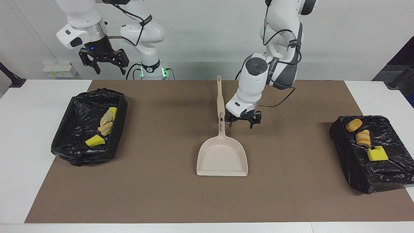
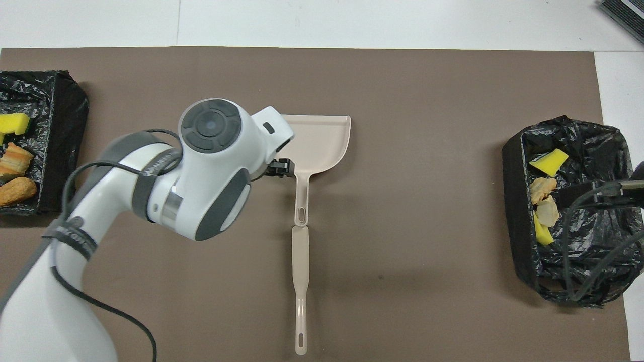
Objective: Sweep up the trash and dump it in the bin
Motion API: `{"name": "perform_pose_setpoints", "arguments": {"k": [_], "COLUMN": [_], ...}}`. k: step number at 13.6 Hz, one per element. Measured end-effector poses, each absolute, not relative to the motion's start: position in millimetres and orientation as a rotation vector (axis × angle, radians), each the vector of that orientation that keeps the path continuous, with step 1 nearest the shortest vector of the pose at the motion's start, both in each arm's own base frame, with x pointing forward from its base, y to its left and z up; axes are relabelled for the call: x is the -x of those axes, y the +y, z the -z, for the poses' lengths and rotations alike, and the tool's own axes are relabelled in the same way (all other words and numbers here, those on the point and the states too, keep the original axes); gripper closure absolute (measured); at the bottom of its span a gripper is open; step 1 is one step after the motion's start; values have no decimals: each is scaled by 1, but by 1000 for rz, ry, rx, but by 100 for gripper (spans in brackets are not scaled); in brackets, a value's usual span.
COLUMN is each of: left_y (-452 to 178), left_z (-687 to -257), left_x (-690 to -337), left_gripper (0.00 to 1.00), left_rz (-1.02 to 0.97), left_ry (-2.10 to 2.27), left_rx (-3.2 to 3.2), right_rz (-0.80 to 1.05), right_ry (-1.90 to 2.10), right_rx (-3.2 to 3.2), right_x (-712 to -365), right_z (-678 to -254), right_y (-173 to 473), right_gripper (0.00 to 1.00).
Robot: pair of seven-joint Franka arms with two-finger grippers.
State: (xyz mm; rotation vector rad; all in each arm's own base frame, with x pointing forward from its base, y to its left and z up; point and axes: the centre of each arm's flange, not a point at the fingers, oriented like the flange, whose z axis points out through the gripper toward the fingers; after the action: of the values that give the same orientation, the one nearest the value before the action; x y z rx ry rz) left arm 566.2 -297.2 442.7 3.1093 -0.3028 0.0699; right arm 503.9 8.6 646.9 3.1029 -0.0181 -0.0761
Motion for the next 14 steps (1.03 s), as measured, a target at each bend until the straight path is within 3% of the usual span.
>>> {"name": "perform_pose_setpoints", "arguments": {"k": [4,8,14], "left_y": [-176,-74,-31], "left_z": [-507,-576,-639], "left_x": [-589,-573,-530], "left_gripper": [0,0,0], "left_rz": [-124,-162,-64], "left_ry": [-398,-458,-524], "left_rx": [-3101,-3102,-3095], "right_rz": [77,79,80], "right_ry": [-15,-17,-16], "right_rx": [-3104,-3104,-3105], "right_x": [-504,-504,-504], "right_z": [-647,-646,-646], "right_y": [9,8,8], "right_gripper": [0,0,0]}}
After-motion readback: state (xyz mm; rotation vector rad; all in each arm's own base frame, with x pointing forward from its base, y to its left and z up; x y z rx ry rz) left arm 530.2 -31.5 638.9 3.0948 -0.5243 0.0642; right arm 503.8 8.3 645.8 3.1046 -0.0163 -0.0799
